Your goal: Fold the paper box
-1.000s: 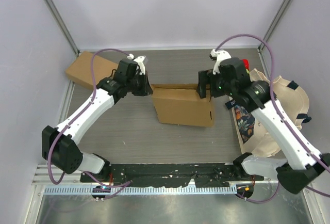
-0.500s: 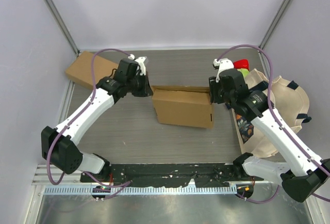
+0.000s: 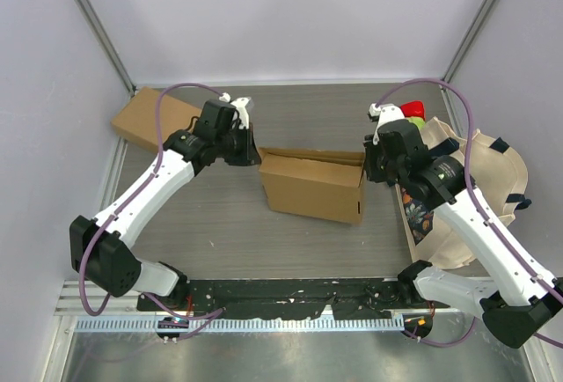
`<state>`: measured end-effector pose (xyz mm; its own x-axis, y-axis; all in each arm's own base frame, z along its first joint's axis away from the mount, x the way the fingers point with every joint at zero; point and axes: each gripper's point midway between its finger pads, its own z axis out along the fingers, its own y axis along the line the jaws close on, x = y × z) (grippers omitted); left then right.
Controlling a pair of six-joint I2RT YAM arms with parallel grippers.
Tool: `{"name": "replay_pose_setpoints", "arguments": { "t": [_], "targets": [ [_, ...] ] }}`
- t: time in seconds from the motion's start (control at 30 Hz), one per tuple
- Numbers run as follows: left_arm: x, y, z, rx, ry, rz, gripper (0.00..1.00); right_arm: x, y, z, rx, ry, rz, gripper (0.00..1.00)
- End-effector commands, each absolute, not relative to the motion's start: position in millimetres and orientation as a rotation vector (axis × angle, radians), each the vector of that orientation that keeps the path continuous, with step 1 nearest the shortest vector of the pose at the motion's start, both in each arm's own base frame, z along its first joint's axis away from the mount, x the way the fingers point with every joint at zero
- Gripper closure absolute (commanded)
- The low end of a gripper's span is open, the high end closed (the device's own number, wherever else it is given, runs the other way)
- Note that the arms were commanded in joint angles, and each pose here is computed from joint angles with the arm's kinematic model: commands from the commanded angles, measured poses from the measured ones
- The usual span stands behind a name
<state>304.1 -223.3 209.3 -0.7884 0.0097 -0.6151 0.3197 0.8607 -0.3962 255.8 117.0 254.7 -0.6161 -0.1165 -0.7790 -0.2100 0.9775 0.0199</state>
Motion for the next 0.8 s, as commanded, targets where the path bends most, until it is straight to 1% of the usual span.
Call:
{"name": "replay_pose_setpoints", "arguments": {
  "t": [0.0, 0.07, 0.1, 0.13, 0.2, 0.23, 0.27, 0.3, 0.37, 0.5, 0.63, 0.7, 0.73, 0.77],
  "targets": [
    [297, -221, 224, 0.267, 2.393, -0.664, 1.0, 249, 114, 274, -0.184, 2.219, 0.163, 0.84],
    [296, -223, 225, 0.27, 2.389, -0.688, 1.0, 248, 119, 277, -0.174, 2.222, 0.203, 0.95],
    [294, -225, 226, 0.261, 2.391, -0.706, 1.0, 248, 123, 277, -0.176, 2.223, 0.221, 0.98],
    [294, -227, 228, 0.255, 2.379, -0.728, 0.94, 248, 126, 275, -0.178, 2.226, 0.239, 0.99],
    [292, -231, 228, 0.242, 2.372, -0.769, 0.87, 249, 136, 271, -0.175, 2.216, 0.304, 0.99],
    [292, -233, 227, 0.222, 2.363, -0.786, 0.81, 249, 139, 270, -0.17, 2.206, 0.328, 0.99],
    [292, -234, 227, 0.215, 2.361, -0.795, 0.79, 249, 141, 260, -0.155, 2.22, 0.345, 0.99],
    [292, -234, 226, 0.208, 2.361, -0.801, 0.78, 252, 146, 267, -0.139, 2.178, 0.385, 0.99],
    [291, -234, 222, 0.2, 2.371, -0.802, 0.78, 253, 149, 262, -0.091, 2.167, 0.419, 0.99],
    [292, -232, 213, 0.2, 2.387, -0.778, 0.82, 253, 157, 261, -0.03, 2.184, 0.478, 0.99],
    [291, -229, 200, 0.202, 2.414, -0.757, 0.93, 250, 157, 258, 0.044, 2.216, 0.501, 0.99],
    [292, -229, 199, 0.205, 2.408, -0.751, 0.96, 248, 159, 252, 0.077, 2.255, 0.509, 0.99],
    [292, -229, 198, 0.206, 2.409, -0.752, 0.99, 249, 159, 247, 0.126, 2.28, 0.503, 0.99],
    [293, -229, 198, 0.212, 2.409, -0.746, 1.0, 246, 159, 244, 0.14, 2.308, 0.499, 0.99]
  ]
}}
